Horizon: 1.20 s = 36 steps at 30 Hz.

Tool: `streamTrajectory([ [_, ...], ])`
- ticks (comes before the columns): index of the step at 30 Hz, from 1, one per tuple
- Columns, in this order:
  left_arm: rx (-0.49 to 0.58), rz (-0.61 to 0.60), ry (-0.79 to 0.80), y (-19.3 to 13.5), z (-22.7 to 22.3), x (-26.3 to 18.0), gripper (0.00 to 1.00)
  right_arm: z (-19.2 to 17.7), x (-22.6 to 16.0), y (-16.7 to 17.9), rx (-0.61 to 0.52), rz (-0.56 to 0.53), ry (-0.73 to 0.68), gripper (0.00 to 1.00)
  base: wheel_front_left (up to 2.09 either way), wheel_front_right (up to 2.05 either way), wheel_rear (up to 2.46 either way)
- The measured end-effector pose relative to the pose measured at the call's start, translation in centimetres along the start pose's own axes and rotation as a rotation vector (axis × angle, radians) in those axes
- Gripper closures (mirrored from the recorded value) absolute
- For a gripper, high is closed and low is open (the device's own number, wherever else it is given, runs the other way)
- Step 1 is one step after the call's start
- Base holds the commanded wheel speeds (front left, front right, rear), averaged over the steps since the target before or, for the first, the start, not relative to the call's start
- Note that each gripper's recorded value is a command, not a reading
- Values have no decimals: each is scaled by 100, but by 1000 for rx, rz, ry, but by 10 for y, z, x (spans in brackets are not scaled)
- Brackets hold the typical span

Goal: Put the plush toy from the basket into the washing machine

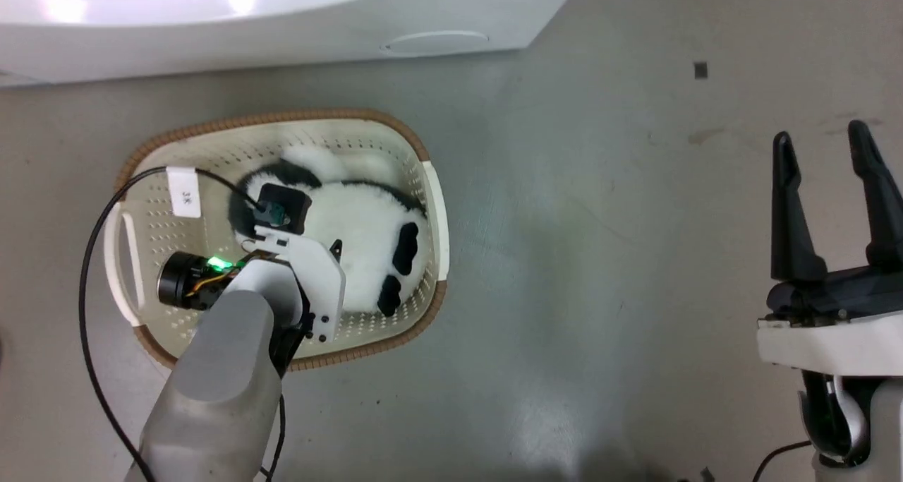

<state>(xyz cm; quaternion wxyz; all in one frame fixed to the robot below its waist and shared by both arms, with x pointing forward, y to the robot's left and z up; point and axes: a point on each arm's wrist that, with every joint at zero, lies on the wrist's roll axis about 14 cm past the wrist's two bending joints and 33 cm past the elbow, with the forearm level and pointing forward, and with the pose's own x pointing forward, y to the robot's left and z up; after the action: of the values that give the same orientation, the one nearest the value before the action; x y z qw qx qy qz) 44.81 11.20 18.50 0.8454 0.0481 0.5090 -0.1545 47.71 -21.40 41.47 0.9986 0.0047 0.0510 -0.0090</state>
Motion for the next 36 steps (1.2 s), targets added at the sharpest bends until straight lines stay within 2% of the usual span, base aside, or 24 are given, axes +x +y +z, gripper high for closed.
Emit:
streamTrajectory([
  [25,56,-47,199,2,-43,83,0,-59,28,-4,-5,-6,44,0,0,0,0],
  [26,56,-50,208,1,-44,85,18,-60,29,-4,-6,-5,42,0,0,0,0],
  [27,56,-54,216,1,-46,87,72,-60,31,-5,-7,-5,38,0,0,0,0],
  [28,60,-60,223,1,-48,89,100,-60,32,-5,-8,-5,35,0,0,0,0],
  [36,102,-77,228,2,-50,93,100,-49,38,-7,-15,-6,-13,0,0,0,0],
])
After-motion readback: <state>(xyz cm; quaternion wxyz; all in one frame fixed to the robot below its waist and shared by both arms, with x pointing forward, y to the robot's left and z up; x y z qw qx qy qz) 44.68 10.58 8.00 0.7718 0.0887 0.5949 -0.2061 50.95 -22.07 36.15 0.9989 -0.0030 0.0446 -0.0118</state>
